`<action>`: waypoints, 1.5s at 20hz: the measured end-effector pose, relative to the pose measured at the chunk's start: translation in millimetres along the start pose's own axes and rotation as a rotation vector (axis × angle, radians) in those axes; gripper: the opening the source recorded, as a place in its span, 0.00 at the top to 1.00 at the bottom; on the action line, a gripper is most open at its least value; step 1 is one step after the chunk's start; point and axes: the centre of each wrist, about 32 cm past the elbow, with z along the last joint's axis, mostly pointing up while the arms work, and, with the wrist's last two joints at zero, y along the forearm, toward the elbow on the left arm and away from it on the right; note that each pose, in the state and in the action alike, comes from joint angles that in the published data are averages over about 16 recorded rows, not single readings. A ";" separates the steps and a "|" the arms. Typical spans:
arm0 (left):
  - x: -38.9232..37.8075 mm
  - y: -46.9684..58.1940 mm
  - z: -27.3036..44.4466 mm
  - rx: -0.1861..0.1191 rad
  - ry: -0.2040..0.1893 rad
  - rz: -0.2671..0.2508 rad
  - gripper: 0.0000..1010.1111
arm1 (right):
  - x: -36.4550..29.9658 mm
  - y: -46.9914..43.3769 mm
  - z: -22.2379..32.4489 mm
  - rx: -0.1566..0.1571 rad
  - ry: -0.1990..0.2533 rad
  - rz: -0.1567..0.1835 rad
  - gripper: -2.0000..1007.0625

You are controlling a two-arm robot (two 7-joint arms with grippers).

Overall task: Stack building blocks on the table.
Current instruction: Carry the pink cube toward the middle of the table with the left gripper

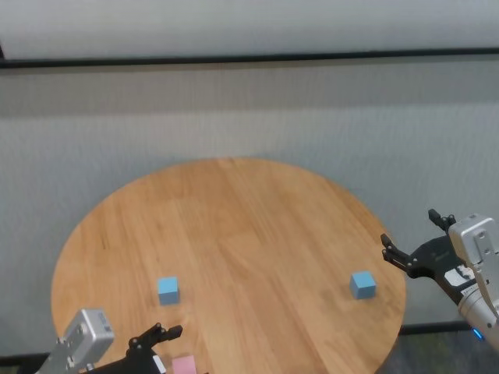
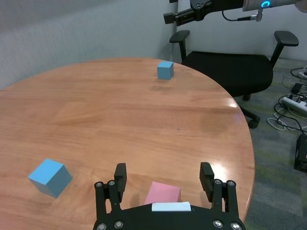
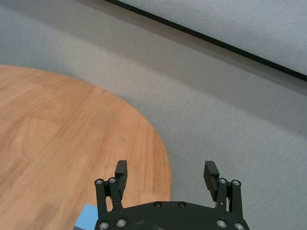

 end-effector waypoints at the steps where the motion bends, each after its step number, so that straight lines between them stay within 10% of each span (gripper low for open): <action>1: 0.3 0.0 -0.2 0.000 0.001 0.000 0.01 | 0.0 0.0 0.0 0.000 0.000 0.000 0.00; 30: 3.9 -2.8 -11.1 0.067 0.014 -0.006 0.01 | 0.0 0.0 0.0 0.000 0.000 0.000 0.00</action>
